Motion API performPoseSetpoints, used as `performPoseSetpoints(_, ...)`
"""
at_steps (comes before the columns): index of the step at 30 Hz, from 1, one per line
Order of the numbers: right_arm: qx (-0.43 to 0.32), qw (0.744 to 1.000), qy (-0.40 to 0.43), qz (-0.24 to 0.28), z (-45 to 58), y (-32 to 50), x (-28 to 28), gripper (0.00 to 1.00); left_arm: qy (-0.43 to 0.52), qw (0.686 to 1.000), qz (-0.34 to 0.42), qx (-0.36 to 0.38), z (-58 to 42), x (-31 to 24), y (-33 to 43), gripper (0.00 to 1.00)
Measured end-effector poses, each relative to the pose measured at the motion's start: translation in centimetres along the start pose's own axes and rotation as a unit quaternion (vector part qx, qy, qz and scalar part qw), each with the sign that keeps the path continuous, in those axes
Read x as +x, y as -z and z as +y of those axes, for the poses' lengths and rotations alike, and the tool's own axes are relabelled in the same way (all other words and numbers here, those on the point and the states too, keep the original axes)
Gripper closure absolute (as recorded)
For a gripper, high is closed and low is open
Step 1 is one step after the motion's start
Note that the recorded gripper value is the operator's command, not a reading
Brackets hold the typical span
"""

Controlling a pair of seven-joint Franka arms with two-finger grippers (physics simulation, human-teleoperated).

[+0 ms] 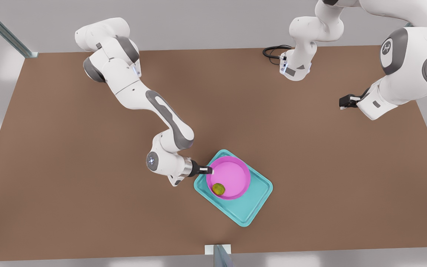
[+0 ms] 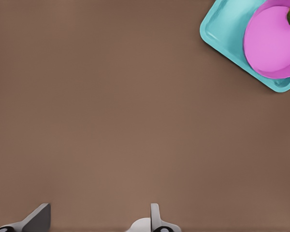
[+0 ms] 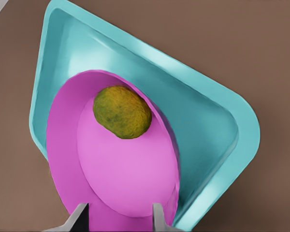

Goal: Place the orange on the plate with the left arm and the plate on the tray with the right arm

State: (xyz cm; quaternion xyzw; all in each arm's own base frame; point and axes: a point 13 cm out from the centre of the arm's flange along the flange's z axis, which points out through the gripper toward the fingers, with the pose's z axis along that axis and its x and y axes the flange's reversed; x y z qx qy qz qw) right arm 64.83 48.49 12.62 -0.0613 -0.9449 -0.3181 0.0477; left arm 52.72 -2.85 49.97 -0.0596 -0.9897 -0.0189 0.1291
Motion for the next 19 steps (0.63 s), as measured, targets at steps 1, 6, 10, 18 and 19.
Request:
performPoseSetpoints(1, 0.001, 1.0, 0.004, 0.002, 0.0, 0.0, 0.1, 0.0, 0.0, 1.0, 0.0, 0.0, 0.0, 0.0, 0.0, 0.0)
performPoseSetpoints(6, 0.001, 0.999, 0.032, -0.004, 0.8, 3.8, -1.8, 0.0, 0.0, 1.0, 0.0, 0.0, 0.0, 0.1, 0.1, 0.0)
performPoseSetpoints(10, 0.117, 0.982, 0.145, -0.037, 2.2, 18.5, -4.8, 0.0, 0.0, 1.0, 0.0, 0.0, 0.0, 0.1, 0.1, 0.0)
performPoseSetpoints(18, 0.342, 0.932, 0.119, -0.027, -5.7, 51.6, 7.8, 0.0, 0.0, 1.0, 0.0, -0.001, 0.1, -0.1, -0.1, 0.0)
performPoseSetpoints(19, 0.352, 0.929, 0.113, -0.014, -6.5, 52.1, 8.8, 0.0, 0.0, 1.0, 0.0, -0.002, 0.1, -0.1, -0.1, 0.0)
